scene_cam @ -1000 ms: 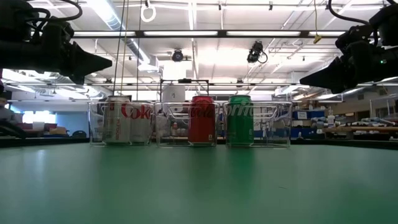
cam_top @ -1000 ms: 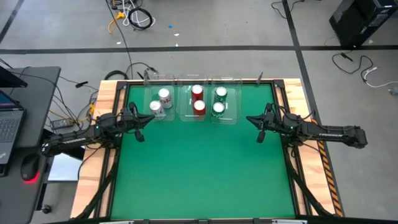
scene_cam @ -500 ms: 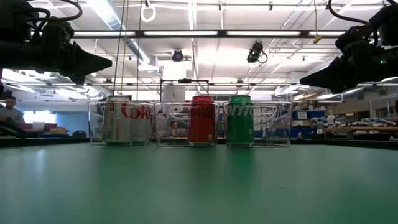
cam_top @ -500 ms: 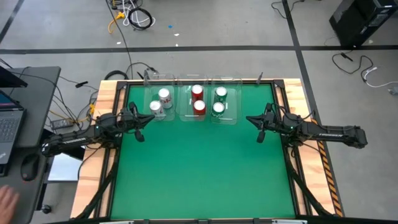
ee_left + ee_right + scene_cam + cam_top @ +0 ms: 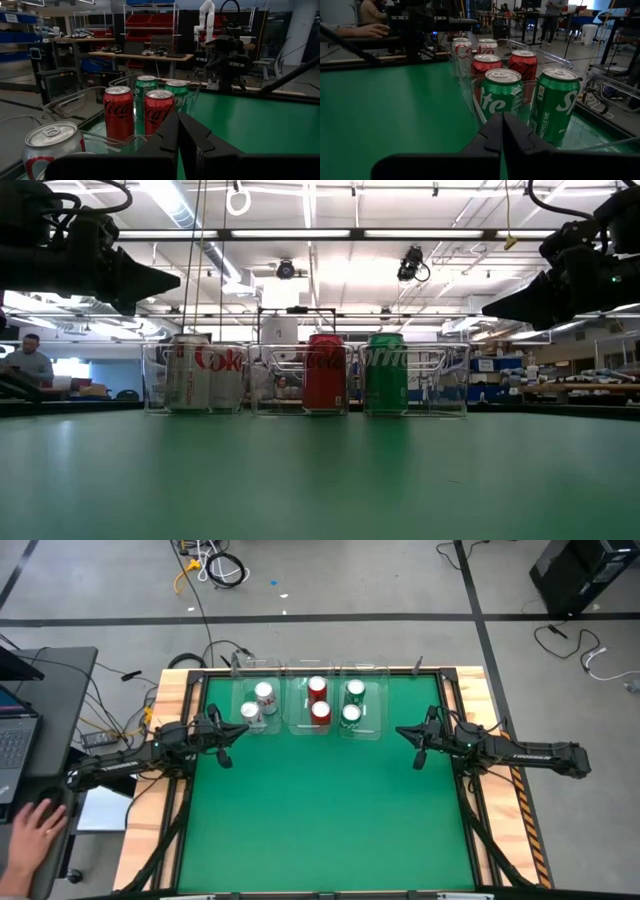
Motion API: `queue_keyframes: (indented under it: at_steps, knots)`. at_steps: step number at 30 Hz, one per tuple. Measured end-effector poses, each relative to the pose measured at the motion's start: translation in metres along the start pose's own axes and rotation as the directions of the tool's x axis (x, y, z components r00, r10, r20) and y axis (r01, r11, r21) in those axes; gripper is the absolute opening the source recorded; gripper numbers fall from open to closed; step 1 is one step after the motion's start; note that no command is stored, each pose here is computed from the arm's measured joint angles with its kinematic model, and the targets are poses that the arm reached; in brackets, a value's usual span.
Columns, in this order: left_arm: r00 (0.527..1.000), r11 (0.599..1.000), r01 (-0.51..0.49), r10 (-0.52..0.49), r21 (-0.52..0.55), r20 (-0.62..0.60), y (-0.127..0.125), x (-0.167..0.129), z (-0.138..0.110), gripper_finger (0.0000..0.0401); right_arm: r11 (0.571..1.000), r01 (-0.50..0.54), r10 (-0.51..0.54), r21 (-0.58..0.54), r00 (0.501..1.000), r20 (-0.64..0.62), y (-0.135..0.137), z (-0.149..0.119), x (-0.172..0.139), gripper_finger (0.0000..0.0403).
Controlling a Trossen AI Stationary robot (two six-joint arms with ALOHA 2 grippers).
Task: Sort soda cans
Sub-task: Return to Home Position
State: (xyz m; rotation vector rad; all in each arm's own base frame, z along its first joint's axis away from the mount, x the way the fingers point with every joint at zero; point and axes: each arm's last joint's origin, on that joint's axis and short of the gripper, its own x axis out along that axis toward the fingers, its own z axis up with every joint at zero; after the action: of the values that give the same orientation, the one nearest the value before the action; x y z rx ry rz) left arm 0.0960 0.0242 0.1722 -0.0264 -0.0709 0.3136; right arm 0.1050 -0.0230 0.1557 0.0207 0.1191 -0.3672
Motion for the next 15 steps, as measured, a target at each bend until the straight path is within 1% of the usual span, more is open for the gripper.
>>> queue_keyframes:
  at_steps: [15]
  knots:
    - [1.0,1.0,0.0,0.0,0.0,0.0,0.0,0.0,0.0,0.0012,1.0,0.0,0.0,0.0,1.0,0.0,0.0,0.0,0.0,0.0003]
